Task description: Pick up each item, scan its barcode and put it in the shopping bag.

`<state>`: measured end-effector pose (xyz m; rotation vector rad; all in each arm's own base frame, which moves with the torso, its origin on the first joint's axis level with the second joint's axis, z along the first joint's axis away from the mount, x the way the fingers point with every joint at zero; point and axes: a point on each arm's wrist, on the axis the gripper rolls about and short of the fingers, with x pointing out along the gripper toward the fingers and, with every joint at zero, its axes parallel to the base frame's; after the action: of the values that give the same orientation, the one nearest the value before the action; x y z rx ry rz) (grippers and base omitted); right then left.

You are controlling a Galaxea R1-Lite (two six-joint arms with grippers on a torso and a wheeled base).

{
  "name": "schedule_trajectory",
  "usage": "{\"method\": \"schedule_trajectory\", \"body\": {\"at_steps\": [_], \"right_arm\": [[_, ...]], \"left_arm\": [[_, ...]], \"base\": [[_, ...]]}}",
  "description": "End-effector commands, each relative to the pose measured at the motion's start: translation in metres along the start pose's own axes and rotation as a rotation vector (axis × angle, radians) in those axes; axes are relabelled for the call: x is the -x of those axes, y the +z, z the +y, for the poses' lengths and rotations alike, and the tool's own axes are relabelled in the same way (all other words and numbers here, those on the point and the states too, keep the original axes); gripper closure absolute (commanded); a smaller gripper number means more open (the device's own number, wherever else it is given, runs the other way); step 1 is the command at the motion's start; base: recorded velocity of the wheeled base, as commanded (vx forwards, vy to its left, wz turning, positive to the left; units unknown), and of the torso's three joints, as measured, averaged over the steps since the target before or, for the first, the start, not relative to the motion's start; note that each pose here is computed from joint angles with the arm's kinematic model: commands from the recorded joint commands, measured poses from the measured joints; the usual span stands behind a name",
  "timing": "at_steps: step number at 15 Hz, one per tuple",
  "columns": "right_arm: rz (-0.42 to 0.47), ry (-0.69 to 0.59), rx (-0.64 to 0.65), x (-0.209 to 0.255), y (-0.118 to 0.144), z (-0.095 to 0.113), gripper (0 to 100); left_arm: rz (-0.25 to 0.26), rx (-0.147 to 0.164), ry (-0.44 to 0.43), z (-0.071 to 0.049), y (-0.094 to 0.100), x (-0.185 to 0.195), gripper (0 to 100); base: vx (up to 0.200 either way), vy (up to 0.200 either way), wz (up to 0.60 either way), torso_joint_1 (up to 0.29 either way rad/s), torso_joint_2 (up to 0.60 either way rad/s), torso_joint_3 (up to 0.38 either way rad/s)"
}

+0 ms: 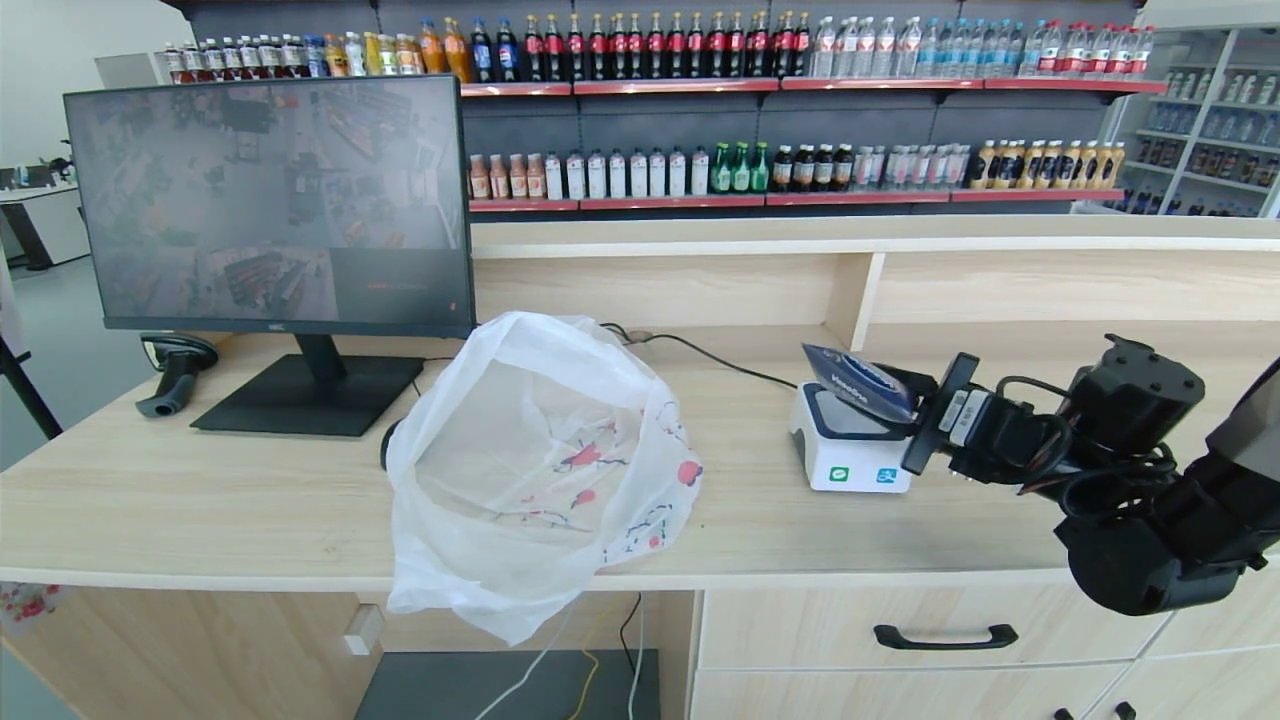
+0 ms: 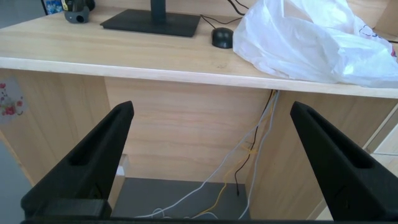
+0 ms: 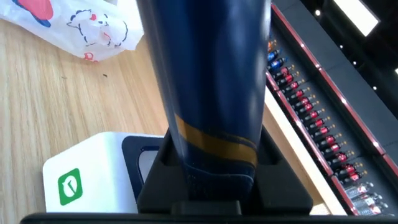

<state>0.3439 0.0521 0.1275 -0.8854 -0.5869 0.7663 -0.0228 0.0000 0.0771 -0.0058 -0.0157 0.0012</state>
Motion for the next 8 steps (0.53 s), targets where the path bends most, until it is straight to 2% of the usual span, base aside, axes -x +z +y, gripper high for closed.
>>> {"method": "schedule_trajectory", "body": {"at_steps": [1, 3, 5, 8], "right_arm": [[-0.056, -0.044, -0.003, -0.003, 0.03, -0.017, 100], [-0.059, -0.086, -0.039, -0.008, 0.048, -0.02, 100], [-0.031, -0.181, -0.163, -0.017, 0.075, -0.017, 100], [0.039, -0.316, -0.35, -0.011, 0.098, -0.014, 100]], "left_arm": [[0.0, 0.0, 0.0, 0.0, 0.0, 0.0, 0], [0.002, 0.0, 0.0, 0.0, 0.0, 0.0, 0], [0.002, 0.0, 0.0, 0.0, 0.0, 0.0, 0], [0.003, -0.003, 0.0, 0.0, 0.0, 0.0, 0]], "base": [[0.0, 0.0, 0.0, 0.0, 0.0, 0.0], [0.0, 0.0, 0.0, 0.0, 0.0, 0.0], [0.0, 0.0, 0.0, 0.0, 0.0, 0.0], [0.0, 0.0, 0.0, 0.0, 0.0, 0.0]]}}
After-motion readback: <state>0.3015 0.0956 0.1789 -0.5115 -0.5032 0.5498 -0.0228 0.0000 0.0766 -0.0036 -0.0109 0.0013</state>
